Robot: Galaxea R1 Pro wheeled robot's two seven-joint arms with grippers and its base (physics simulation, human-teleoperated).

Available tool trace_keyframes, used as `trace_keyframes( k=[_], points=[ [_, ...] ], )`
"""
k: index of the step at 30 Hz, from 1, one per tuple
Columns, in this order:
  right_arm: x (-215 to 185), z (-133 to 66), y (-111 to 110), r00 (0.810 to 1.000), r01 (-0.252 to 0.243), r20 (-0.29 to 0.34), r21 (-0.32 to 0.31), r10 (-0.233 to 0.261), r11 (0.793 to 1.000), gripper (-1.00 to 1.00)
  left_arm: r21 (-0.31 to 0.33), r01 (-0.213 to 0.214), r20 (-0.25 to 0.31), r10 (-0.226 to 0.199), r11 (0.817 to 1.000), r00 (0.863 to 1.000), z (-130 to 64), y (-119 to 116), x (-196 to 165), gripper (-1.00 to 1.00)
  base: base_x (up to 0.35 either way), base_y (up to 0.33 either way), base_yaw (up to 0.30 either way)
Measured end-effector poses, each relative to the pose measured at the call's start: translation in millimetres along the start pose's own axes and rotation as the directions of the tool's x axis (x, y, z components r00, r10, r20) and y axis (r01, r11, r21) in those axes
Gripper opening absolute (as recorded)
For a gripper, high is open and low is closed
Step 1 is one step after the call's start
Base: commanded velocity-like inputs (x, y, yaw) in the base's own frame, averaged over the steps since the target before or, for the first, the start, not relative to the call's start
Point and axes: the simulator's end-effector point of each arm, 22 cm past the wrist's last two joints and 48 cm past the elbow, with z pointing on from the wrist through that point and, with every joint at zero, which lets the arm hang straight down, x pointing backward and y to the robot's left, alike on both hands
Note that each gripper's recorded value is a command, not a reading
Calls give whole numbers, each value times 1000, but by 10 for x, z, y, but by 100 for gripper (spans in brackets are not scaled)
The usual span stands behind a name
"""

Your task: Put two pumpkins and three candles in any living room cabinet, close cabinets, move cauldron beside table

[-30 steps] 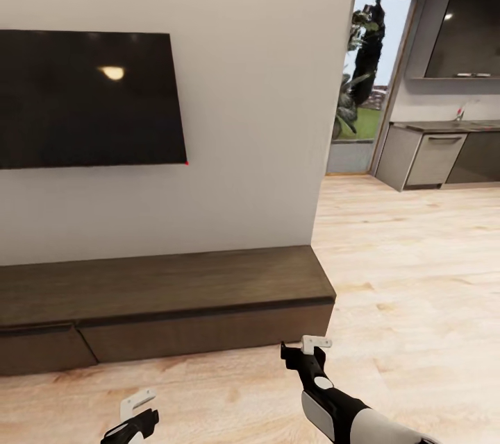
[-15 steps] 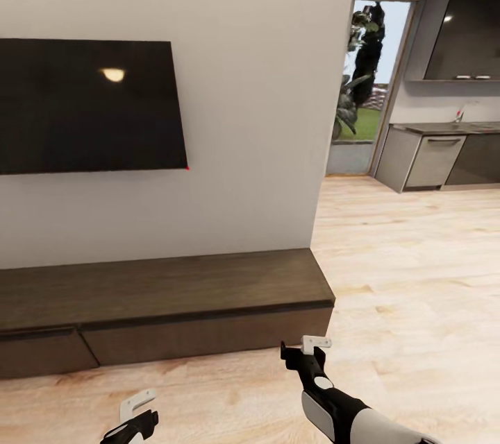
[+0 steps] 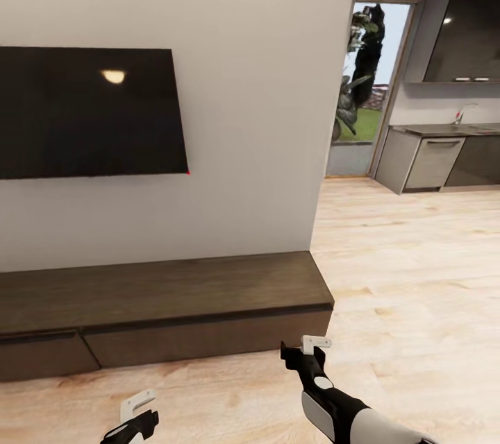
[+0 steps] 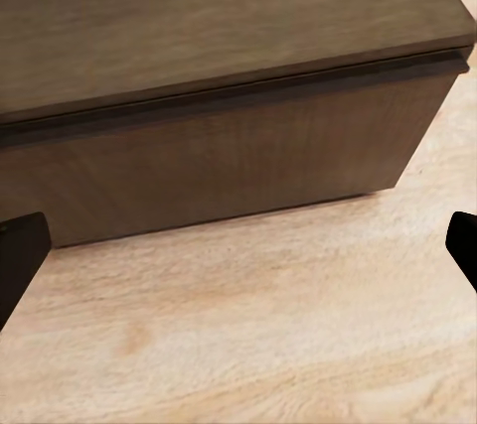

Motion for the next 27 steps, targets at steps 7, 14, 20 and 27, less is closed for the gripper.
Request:
trace_keyframes(
  k=[7, 14, 20, 27],
  points=[
    [-81, -63, 1, 1000, 0, -4, 1, 0, 1000, 100, 0, 1, -1, -1, 1000, 1000, -95, 5, -52, 100, 0, 0, 0],
    [-164, -127, 4, 1000, -2, -5, 3, 2, 1000, 100, -1, 2, -2, -2, 1000, 1000, -187, 21, -100, 100, 0, 0, 0],
    [-233, -182, 9, 1000, -2, -5, 3, 2, 1000, 100, -2, 1, -4, -1, 1000, 1000, -263, 36, -138, 100, 0, 0, 0],
    [-308, -243, -14, 1000, -1, -6, 11, 1, 1000, 100, -5, -1, -8, 1, 1000, 1000, -350, 57, -163, 100, 0, 0, 0]
  ],
)
